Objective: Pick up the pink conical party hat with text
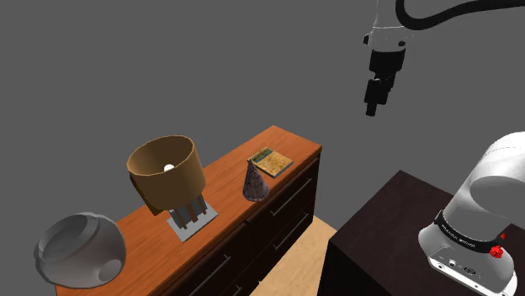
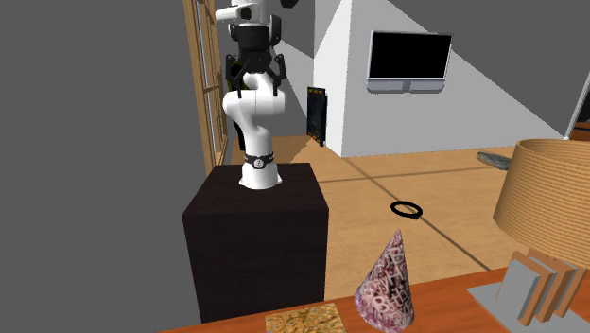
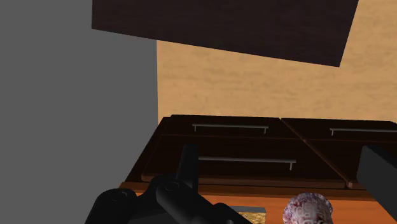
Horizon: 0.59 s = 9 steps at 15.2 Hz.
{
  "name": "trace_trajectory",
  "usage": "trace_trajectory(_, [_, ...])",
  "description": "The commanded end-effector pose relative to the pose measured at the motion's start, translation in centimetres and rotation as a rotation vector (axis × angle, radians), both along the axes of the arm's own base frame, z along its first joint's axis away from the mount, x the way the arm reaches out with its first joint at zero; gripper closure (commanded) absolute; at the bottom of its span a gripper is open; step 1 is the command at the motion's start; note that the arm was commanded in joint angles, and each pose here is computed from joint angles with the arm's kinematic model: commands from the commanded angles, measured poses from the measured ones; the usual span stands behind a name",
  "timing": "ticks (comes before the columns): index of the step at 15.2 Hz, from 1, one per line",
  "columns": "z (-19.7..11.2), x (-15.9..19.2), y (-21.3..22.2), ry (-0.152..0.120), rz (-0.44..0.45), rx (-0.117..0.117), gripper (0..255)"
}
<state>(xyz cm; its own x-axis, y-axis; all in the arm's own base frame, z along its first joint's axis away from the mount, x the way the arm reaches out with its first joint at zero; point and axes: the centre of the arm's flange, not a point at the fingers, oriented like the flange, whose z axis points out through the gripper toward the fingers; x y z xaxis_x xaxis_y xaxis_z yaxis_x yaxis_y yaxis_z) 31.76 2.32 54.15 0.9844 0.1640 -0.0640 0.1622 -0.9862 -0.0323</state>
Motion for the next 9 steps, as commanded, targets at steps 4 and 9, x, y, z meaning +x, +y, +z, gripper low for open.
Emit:
trace_trajectory(4, [-2.3, 2.2, 1.5, -0.033, 0.027, 0.020, 0])
trace_trajectory(9, [-6.0, 5.8, 4.1, -0.088, 0.072, 0.054, 0])
